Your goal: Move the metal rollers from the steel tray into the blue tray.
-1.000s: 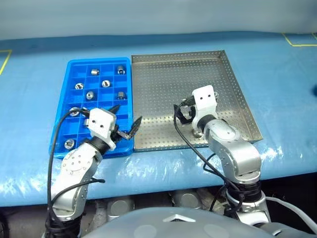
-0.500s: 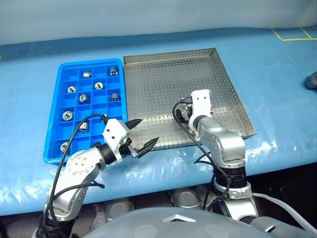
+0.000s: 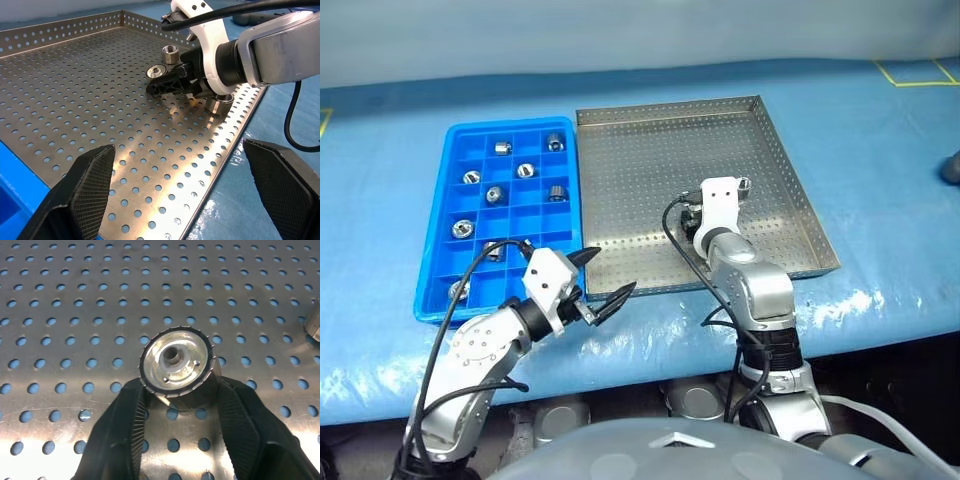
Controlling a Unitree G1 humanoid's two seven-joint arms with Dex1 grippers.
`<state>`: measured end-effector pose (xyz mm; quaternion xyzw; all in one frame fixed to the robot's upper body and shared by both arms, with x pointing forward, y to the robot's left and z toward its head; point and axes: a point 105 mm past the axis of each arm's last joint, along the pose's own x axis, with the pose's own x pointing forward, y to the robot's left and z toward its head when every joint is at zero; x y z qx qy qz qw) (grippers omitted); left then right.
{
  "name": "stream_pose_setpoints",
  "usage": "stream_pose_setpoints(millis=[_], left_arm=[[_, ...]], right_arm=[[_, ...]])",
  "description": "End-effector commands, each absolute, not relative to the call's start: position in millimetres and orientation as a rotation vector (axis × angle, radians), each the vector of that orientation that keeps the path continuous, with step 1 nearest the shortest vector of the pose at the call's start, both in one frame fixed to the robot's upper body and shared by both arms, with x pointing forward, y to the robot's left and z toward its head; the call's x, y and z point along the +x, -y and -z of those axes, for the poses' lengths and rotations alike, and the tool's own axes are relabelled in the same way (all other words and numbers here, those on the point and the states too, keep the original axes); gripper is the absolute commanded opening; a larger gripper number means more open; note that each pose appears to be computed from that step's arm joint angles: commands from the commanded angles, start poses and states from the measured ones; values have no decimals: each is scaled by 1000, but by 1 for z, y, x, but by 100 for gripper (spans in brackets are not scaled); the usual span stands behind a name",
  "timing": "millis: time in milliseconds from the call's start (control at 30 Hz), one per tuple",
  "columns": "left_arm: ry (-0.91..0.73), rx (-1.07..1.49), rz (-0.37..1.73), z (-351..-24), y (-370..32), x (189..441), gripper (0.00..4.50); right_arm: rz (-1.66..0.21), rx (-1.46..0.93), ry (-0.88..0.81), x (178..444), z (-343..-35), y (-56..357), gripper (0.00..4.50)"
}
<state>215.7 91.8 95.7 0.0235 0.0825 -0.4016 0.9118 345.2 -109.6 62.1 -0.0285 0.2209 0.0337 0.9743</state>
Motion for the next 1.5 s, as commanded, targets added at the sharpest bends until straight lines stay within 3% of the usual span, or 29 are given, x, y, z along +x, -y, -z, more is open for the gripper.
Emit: stream_pose_setpoints(millis=[33,167,333,500,600,733,1000,1333,1500], left_arm=[[-96,56,829,-112,-89,213,450],[-91,53,812,-113,-91,213,450],[-85,48,781,-116,-94,210,450],[-89,47,744,-116,-99,209,450],[-91,40,742,-115,-100,208,450],[-94,43,742,-115,-100,207,450],[-119,36,762,-111,-100,205,450],[-133,56,895,-104,-84,204,450],[-132,63,930,-102,-79,204,450]], right_arm=[[-122,-64,-313,348,-96,93,135],[-201,-60,-262,344,-112,74,10],[-358,-93,-217,338,-130,42,4],[-384,-78,-173,347,-145,34,4],[-323,-60,-155,359,-149,40,59],[-258,-5,-189,365,-146,50,185],[-227,-83,-368,328,-126,102,445],[-196,-181,-506,292,-127,140,448],[-223,-183,-592,278,-105,146,448]])
